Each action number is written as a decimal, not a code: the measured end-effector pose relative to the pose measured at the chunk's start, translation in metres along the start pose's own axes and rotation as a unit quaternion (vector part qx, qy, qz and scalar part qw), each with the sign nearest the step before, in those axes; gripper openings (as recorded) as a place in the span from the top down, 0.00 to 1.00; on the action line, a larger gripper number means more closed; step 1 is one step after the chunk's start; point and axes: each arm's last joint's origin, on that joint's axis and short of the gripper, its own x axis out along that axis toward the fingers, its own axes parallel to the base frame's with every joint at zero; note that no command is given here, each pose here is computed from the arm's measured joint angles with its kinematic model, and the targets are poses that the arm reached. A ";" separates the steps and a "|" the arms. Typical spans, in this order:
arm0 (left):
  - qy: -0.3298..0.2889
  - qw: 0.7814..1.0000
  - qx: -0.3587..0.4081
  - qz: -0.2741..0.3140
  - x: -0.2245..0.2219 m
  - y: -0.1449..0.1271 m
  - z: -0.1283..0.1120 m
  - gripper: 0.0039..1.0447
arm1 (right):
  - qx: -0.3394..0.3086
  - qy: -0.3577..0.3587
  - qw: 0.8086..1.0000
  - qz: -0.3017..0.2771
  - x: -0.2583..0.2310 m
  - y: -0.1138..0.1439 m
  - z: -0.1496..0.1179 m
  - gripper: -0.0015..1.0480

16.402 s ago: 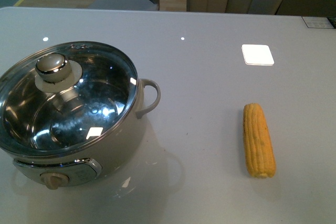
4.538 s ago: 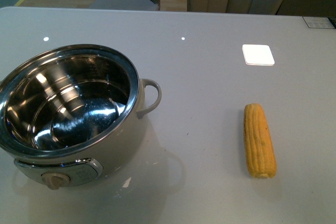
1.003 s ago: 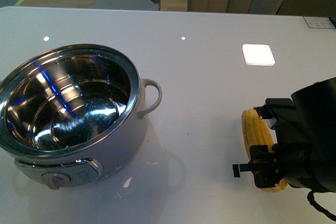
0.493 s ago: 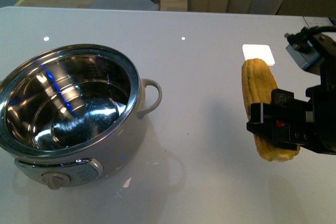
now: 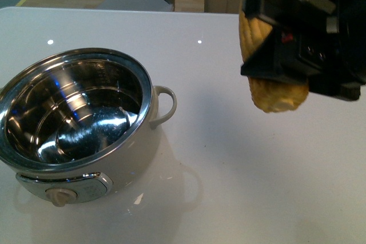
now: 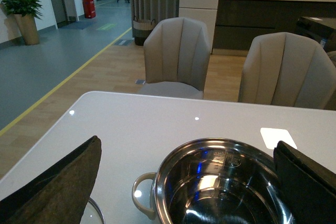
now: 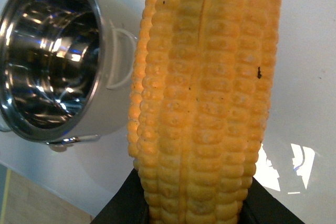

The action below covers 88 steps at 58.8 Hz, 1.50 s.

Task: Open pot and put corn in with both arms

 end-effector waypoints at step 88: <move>0.000 1.000 0.000 0.000 0.000 0.000 0.000 0.06 | 0.089 0.066 0.992 0.054 0.124 0.102 0.043 0.58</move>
